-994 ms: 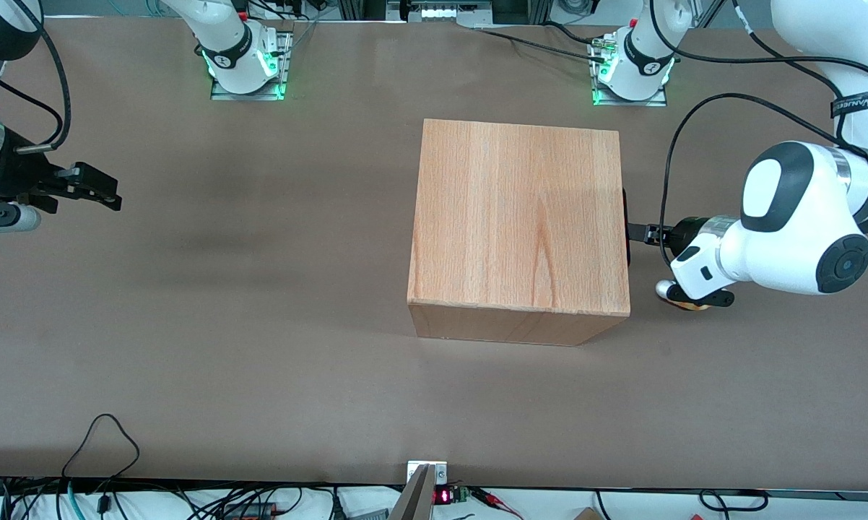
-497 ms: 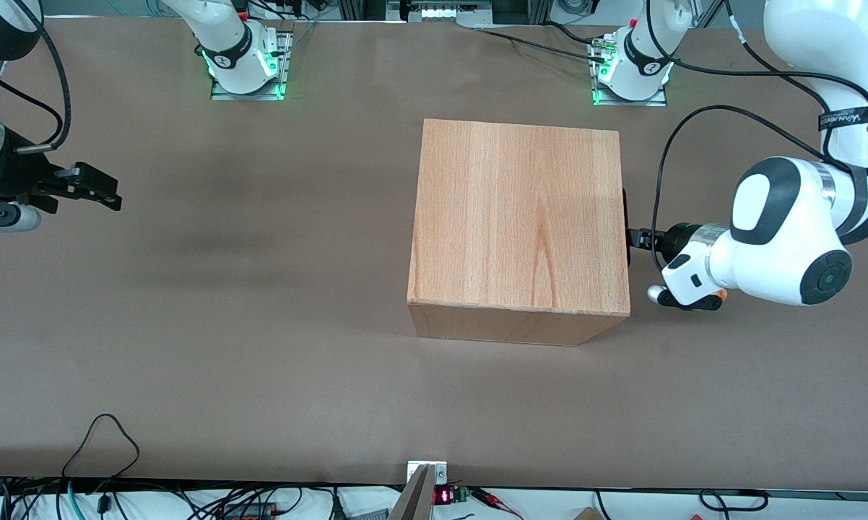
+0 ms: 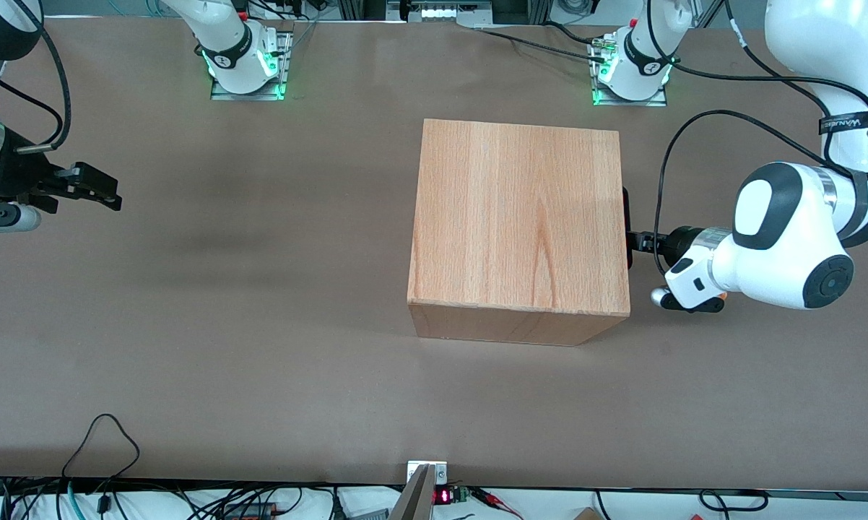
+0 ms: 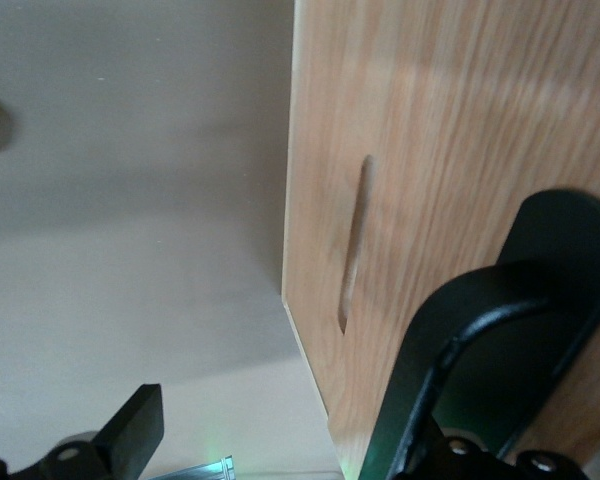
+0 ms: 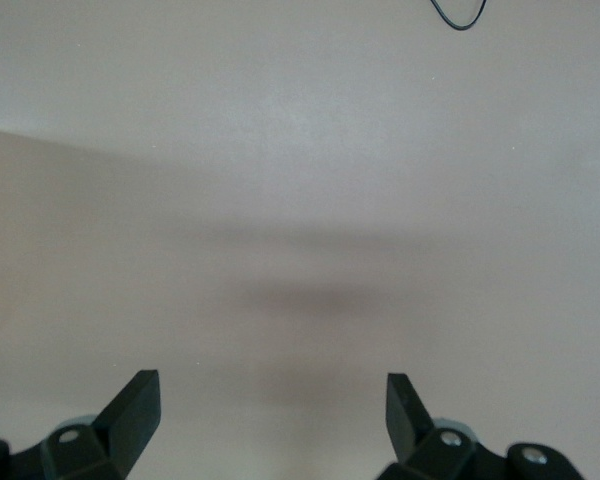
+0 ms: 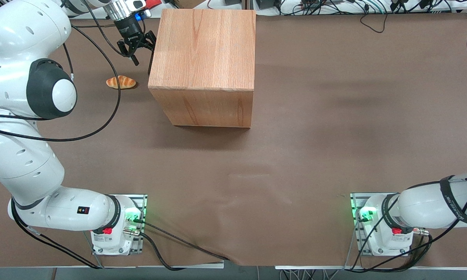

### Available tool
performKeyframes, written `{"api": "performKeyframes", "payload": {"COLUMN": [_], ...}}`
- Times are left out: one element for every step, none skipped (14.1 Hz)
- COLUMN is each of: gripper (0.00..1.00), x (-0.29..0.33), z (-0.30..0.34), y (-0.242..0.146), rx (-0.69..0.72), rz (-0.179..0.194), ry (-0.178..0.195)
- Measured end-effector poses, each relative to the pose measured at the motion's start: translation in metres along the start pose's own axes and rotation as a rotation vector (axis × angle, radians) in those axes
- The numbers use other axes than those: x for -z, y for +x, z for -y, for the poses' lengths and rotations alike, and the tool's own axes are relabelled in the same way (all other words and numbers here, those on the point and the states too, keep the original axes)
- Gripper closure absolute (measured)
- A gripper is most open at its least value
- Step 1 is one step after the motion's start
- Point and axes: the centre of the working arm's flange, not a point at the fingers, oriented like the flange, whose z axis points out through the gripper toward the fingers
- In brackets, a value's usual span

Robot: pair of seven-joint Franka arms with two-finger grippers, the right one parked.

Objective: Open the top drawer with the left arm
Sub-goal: 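Pull the handle outward with the left gripper, sliding the drawer open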

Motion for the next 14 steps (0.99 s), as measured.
{"api": "performKeyframes", "payload": {"gripper": [0.0,0.0,0.0,0.0,0.0,0.0,0.0,0.0,0.0,0.0,0.0,0.0,0.0,0.0], "x": [0.002,0.004,0.006,0.008,0.01,0.011,0.013,0.016,0.019,0.022,0.026,0.029,0.034,0.037], "z": [0.008,0.016,0.024,0.033,0.04,0.048,0.055,0.063,0.073,0.083,0.093,0.103,0.112,0.118], "y": [0.0,0.001,0.001,0.001,0.001,0.001,0.001,0.0,0.0,-0.001,-0.001,-0.003,-0.005,-0.006], "rx": [0.011,0.022,0.034,0.045,0.054,0.062,0.071,0.082,0.095,0.109,0.122,0.13,0.137,0.142], "rz": [-0.002,-0.005,-0.007,-0.009,-0.012,-0.014,-0.016,-0.018,-0.024,-0.032,-0.038,-0.042,-0.048,-0.052], "ry": [-0.005,-0.01,-0.016,-0.022,-0.028,-0.033,-0.038,-0.045,-0.052,-0.059,-0.061,-0.051,-0.035,-0.024]}}
